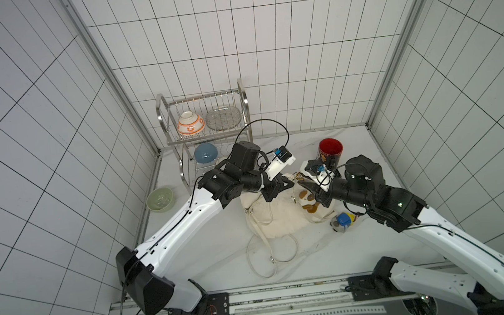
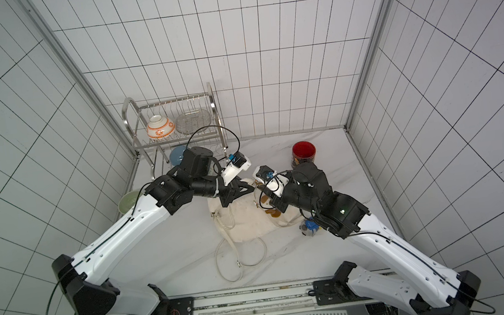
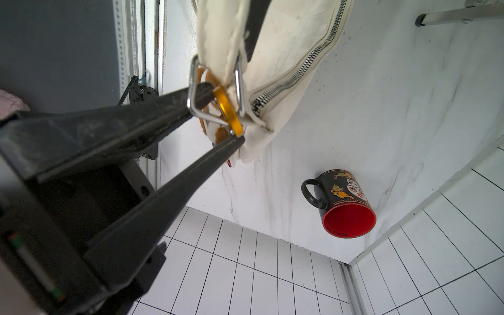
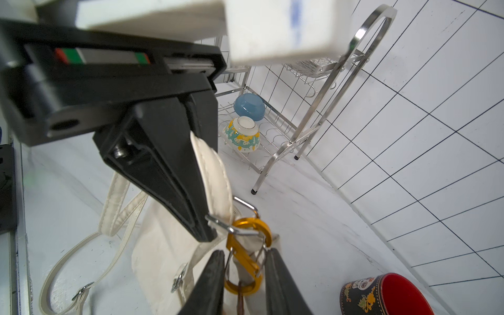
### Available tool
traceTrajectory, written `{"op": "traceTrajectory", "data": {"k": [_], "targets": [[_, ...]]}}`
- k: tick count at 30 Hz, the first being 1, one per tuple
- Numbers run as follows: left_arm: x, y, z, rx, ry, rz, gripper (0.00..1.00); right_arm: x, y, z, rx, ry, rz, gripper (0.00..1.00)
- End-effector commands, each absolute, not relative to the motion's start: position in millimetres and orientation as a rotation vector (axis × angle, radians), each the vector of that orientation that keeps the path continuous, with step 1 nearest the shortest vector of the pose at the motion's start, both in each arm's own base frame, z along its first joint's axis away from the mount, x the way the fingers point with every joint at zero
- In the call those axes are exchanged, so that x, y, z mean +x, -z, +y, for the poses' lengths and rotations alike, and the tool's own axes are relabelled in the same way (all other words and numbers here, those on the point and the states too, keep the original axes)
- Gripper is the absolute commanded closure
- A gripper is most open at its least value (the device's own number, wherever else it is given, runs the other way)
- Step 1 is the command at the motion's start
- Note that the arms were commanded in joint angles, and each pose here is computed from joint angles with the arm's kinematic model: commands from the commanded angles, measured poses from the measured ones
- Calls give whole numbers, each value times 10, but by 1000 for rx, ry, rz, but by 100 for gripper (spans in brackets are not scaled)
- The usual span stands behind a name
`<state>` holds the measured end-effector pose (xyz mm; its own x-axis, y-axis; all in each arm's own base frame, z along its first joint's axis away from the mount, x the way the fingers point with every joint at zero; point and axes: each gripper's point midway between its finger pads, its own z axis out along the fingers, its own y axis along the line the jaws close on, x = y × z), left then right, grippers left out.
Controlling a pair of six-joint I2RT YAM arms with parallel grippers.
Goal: Remove the decoration from the bag
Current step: Remove the decoration item from the bag.
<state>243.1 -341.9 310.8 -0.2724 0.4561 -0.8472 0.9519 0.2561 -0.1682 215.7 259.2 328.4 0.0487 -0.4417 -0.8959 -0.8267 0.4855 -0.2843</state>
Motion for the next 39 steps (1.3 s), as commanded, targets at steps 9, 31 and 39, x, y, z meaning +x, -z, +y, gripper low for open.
{"op": "traceTrajectory", "data": {"k": [9,31,39], "targets": [[2398,-3367,-3507,1297,979,1743,100,2174,-3289,2702,-1118,-455,1562,75],[2399,-3379,-3484,1302,974,1748,100,2155,-3144,2749,-1137,-475,1582,89],[2403,-3378,-3435,1314,965,1754,100,2127,-3192,2734,-1161,-463,1561,95]]}}
